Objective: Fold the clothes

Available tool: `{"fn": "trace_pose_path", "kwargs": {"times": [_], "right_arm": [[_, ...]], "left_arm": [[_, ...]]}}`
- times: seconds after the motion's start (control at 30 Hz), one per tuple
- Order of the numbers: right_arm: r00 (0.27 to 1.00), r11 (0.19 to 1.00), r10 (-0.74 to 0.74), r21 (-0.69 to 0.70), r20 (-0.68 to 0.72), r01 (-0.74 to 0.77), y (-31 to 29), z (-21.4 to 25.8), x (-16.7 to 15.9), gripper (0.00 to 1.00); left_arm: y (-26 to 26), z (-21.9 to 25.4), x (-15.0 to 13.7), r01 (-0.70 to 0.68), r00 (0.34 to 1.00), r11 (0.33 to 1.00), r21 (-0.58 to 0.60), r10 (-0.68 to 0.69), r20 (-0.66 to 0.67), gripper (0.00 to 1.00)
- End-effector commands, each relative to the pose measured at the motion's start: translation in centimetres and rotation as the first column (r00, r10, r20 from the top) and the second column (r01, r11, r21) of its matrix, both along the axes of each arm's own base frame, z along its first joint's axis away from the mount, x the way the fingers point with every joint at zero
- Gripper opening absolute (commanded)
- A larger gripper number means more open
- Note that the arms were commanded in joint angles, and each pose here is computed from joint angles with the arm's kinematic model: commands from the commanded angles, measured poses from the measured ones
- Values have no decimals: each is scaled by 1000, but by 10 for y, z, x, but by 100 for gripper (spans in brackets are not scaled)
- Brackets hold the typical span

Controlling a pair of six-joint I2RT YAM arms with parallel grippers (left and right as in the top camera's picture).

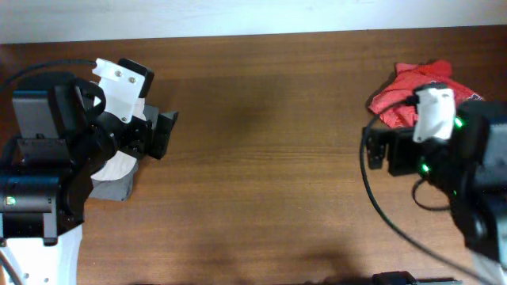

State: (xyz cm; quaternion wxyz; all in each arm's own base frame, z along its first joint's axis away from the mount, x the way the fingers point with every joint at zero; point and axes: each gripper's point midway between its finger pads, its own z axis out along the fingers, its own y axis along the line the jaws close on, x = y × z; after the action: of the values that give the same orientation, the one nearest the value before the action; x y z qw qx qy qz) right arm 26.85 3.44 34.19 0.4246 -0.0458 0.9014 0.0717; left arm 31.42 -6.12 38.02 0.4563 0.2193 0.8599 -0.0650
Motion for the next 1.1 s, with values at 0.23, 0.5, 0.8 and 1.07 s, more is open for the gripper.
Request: {"fn": "trace_pose_path", "kwargs": {"times": [0.23, 0.5, 0.8, 1.07], "right_arm": [[952, 980, -121, -120, 283, 160, -38, 57, -89, 99], [971, 984, -102, -122, 214, 131, -34, 35, -91, 99], [979, 988, -79, -113, 185, 101, -29, 25, -89, 99], [980, 988, -79, -113, 185, 101, -29, 25, -89, 99]], "left_arm": [[-2, 3, 0, 15, 1000, 1000, 9, -15, 12, 99], [-2, 3, 0, 15, 1000, 1000, 9, -15, 12, 99], [-2, 3, 0, 15, 1000, 1000, 9, -15, 12, 99], [-2, 3, 0, 15, 1000, 1000, 9, -15, 12, 99]]}}
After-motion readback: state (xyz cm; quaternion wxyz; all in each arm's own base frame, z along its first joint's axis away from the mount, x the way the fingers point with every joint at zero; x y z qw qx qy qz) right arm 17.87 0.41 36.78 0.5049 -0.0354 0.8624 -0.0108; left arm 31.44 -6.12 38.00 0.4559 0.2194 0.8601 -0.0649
